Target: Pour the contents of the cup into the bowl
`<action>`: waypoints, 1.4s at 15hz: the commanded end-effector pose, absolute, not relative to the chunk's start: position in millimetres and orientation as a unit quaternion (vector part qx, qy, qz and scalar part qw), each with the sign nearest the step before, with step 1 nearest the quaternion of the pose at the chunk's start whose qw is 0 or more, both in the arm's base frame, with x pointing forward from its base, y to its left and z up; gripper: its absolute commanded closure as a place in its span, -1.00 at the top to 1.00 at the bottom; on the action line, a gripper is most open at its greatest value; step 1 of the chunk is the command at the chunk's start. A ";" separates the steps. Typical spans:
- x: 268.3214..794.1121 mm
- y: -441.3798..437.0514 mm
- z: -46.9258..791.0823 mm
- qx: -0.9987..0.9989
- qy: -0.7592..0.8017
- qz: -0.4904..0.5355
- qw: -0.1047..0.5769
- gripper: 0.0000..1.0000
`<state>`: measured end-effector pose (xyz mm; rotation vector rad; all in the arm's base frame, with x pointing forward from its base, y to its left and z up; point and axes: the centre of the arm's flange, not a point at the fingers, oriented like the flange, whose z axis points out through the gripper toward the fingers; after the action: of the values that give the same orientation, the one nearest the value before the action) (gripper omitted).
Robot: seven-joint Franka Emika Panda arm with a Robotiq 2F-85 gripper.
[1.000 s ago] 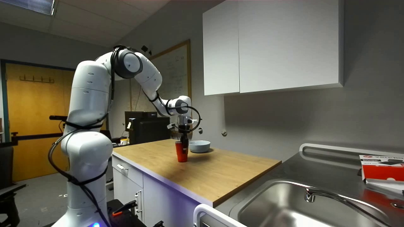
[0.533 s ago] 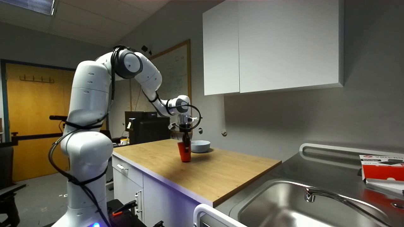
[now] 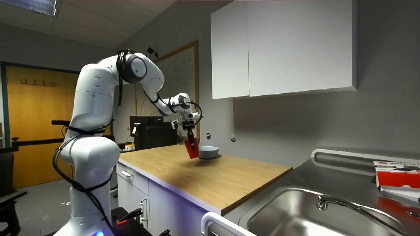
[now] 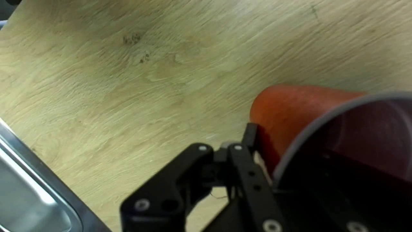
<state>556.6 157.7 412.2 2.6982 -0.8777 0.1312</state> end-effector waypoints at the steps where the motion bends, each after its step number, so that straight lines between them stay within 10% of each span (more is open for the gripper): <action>1: 585.0 184.1 436.3 0.925 -0.329 0.067 0.176 -0.91; 21: 720.7 270.8 432.1 0.857 -0.366 0.129 0.341 -0.91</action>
<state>675.8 236.9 417.6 2.3184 -0.9653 0.2842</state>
